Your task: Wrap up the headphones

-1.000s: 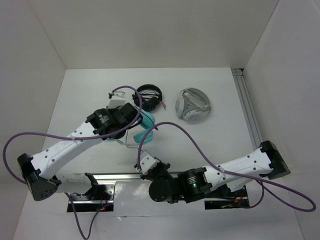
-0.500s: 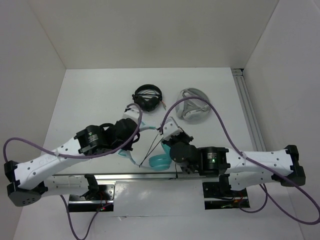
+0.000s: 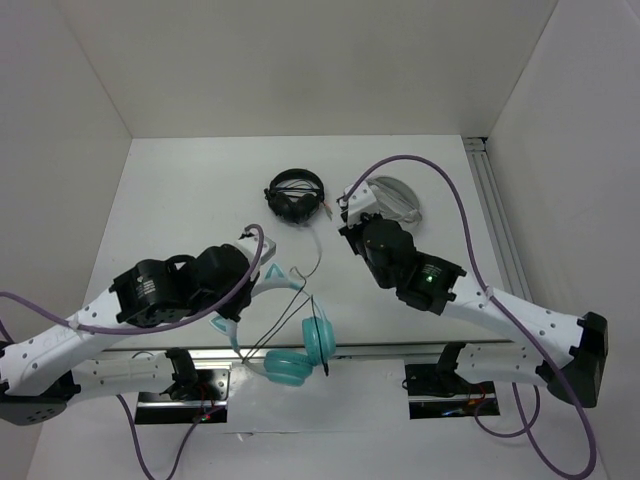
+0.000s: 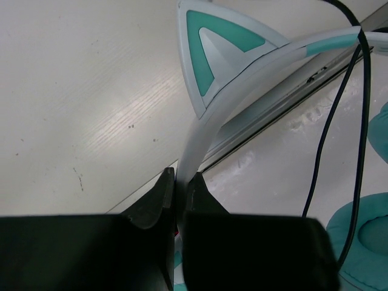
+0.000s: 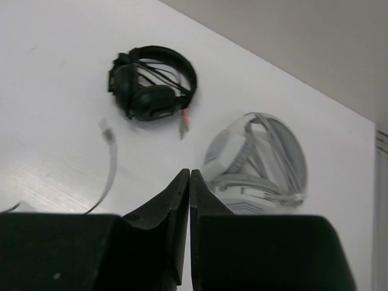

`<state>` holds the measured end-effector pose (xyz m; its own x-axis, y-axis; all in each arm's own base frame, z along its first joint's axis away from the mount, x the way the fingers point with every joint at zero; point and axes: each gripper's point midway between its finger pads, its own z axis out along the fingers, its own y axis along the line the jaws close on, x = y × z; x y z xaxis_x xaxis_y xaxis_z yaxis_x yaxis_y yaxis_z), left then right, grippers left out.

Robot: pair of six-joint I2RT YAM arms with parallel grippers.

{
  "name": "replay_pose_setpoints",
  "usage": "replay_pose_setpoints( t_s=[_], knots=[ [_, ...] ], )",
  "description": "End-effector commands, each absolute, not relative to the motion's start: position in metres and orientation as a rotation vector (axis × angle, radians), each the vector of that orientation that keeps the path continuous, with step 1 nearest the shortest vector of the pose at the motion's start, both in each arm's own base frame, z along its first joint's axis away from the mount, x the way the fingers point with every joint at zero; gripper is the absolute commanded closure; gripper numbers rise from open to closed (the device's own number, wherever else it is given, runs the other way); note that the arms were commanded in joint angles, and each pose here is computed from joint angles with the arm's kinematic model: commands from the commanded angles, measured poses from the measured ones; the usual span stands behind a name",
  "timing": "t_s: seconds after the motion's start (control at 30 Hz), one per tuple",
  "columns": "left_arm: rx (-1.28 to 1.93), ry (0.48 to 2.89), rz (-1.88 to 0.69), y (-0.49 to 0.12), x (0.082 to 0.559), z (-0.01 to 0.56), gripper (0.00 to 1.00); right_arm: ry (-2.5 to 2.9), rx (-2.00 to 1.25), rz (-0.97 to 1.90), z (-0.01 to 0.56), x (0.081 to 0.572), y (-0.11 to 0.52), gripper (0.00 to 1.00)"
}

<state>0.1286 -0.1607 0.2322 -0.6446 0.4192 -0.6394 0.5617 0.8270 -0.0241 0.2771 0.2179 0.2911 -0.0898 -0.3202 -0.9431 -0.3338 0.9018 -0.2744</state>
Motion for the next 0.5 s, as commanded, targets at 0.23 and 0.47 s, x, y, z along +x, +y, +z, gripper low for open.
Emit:
replay_pose_setpoints(
  t_s=[0.23,0.47],
  knots=[
    [0.473,2.257,-0.395,-0.162,0.141,0.300,1.00,1.704,-0.613,0.434,0.231,0.252,0.287,0.72],
    [0.301,2.228,-0.418,-0.155,0.147,0.329,1.00,1.577,-0.793,0.890,0.229,0.203,0.308,0.42]
  ],
)
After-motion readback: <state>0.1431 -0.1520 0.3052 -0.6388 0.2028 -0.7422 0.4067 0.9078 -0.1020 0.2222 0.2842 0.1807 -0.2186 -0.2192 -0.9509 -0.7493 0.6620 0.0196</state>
